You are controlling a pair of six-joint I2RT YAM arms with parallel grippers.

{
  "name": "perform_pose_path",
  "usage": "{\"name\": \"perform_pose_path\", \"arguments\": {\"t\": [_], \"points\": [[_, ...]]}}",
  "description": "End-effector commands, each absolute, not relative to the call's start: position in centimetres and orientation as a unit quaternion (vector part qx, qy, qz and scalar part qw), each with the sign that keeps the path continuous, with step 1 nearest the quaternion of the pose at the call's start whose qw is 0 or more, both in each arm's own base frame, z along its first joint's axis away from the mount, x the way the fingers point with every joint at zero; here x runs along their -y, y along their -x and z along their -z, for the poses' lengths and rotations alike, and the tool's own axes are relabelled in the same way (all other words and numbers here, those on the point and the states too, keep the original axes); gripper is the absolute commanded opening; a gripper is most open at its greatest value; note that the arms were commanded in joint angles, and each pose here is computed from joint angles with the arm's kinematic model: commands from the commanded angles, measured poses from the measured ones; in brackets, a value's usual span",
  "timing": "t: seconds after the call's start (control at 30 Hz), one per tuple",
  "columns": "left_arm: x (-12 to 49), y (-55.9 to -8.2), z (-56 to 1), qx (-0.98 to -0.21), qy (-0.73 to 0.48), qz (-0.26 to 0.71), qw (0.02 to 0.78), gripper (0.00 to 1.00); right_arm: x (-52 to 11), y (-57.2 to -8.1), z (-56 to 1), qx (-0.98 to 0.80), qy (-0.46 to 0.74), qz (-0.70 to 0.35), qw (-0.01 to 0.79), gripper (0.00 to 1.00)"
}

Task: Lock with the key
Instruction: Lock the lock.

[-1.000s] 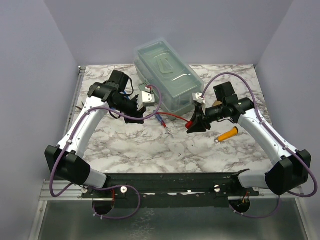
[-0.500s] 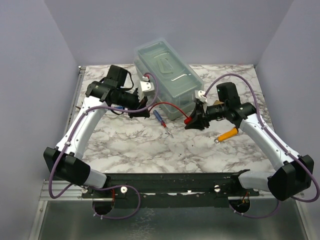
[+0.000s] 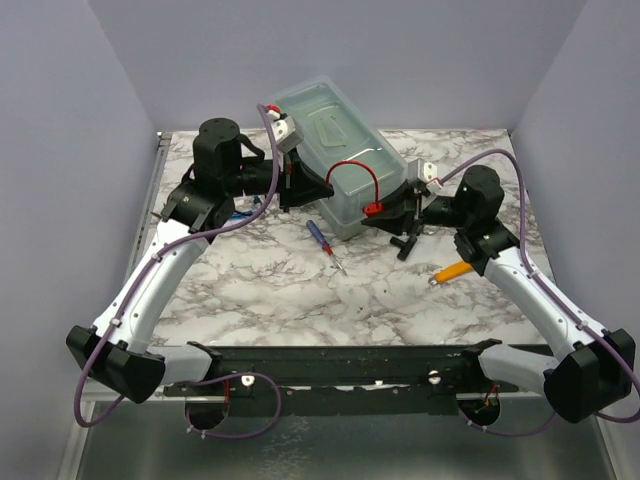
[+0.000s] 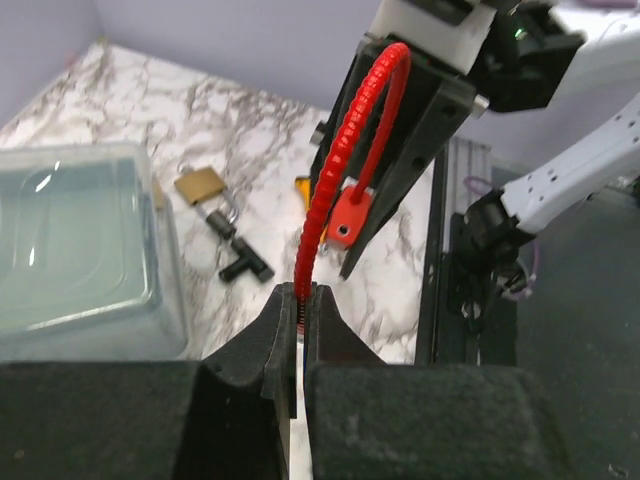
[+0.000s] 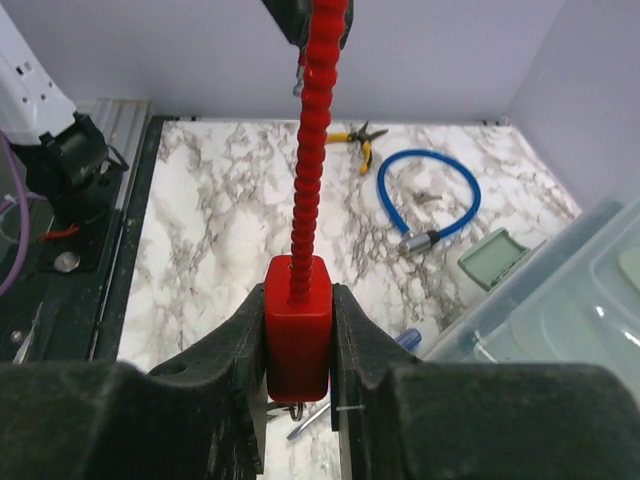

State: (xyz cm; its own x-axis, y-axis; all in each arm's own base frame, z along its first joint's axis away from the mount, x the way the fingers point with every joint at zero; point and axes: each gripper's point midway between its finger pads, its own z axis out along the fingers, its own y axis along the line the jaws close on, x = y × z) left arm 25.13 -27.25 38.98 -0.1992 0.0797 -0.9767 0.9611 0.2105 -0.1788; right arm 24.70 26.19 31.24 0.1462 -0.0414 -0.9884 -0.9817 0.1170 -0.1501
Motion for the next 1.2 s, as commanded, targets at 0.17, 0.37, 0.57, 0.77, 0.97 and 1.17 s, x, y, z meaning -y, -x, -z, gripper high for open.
{"name": "perform_pose_path", "arguments": {"t": [0.17, 0.37, 0.57, 0.77, 0.97, 1.17], "points": [[30.0, -24.2, -43.6, -0.556, -0.375, 0.534, 0.515, 0.00, -27.0, -25.0, -35.4, -0.468, 0.469, -0.459, 0.592, 0.00], [31.2, -23.6, -43.8, -0.543, -0.383, 0.547, 0.509, 0.00, -27.4, -24.6, -35.2, -0.473, 0.462, -0.478, 0.578, 0.00], [31.9, -22.9, -43.6, -0.540, -0.391, 0.556, 0.497, 0.00, -27.7, -24.6, -35.4, -0.472, 0.457, -0.486, 0.576, 0.00], [32.4, -22.6, -42.6, -0.543, -0.393, 0.561, 0.486, 0.00, -27.9, -24.4, -35.6, -0.470, 0.453, -0.494, 0.574, 0.00], [33.0, -22.4, -42.4, -0.540, -0.399, 0.565, 0.480, 0.00, -28.2, -24.2, -36.0, -0.465, 0.451, -0.501, 0.574, 0.00], [33.4, -22.2, -41.9, -0.541, -0.401, 0.570, 0.471, 0.00, -28.3, -23.9, -36.2, -0.461, 0.450, -0.504, 0.575, 0.00]]}}
